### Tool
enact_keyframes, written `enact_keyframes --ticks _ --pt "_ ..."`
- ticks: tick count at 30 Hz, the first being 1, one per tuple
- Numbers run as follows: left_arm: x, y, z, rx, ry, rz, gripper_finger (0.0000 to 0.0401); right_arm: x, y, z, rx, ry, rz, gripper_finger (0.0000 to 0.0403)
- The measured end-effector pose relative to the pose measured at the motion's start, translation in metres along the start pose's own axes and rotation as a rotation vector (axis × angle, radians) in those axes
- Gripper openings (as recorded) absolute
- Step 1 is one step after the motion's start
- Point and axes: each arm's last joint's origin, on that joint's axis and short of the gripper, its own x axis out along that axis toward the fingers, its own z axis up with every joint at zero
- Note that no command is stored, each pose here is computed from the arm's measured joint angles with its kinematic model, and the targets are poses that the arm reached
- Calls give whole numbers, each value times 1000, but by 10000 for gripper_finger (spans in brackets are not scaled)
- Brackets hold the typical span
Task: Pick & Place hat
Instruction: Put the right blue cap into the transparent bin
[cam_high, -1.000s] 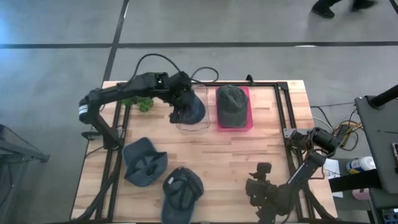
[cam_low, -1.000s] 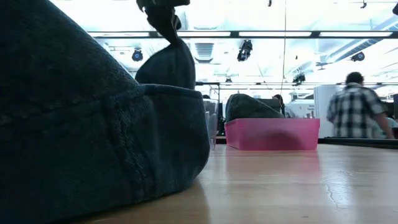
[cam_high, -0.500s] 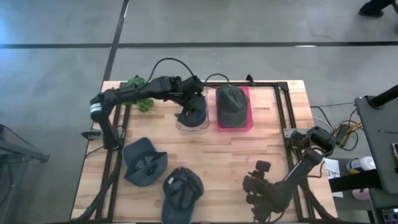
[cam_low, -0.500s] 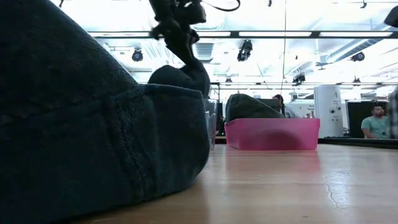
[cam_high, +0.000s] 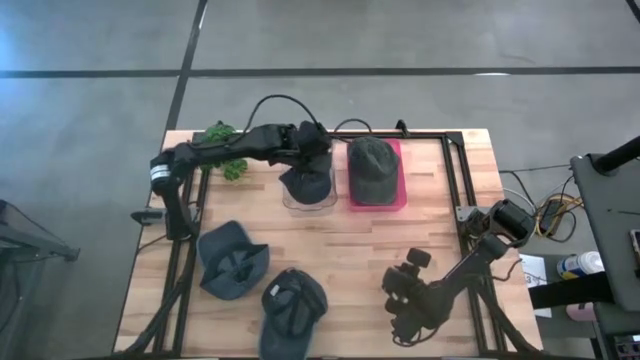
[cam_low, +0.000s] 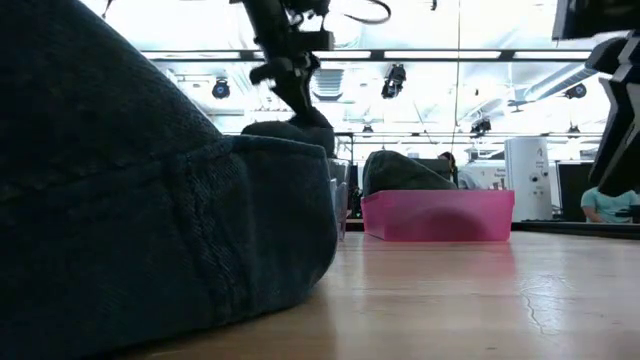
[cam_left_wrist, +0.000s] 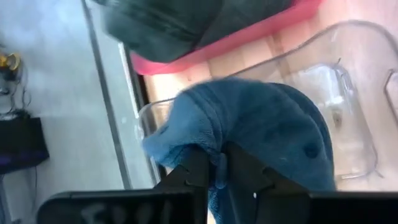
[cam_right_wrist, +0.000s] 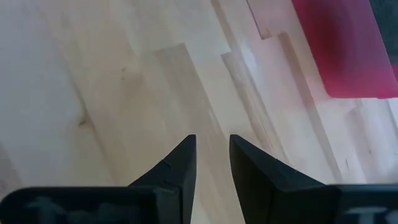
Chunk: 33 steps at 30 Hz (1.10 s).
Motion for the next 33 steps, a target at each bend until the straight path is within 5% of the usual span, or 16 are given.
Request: enact_keyframes --ticks 11,13,18,23,29,33 --pt "-19 -5 -15 -312 94 -51 94 12 -37 20 172 0 241 91" --pt "-18 -6 -16 -286 115 -31 101 12 -53 24 204 -27 286 91" --pt "-33 -1 -10 -161 196 221 104 14 -93 34 266 -81 329 91" --pt "-48 6 -5 -185 157 241 105 17 -120 41 313 -132 357 91" --pt "-68 6 -15 -451 201 253 105 18 -129 39 320 -159 367 91" --pt "-65 -3 -30 -752 257 101 105 22 -128 37 311 -150 357 87"
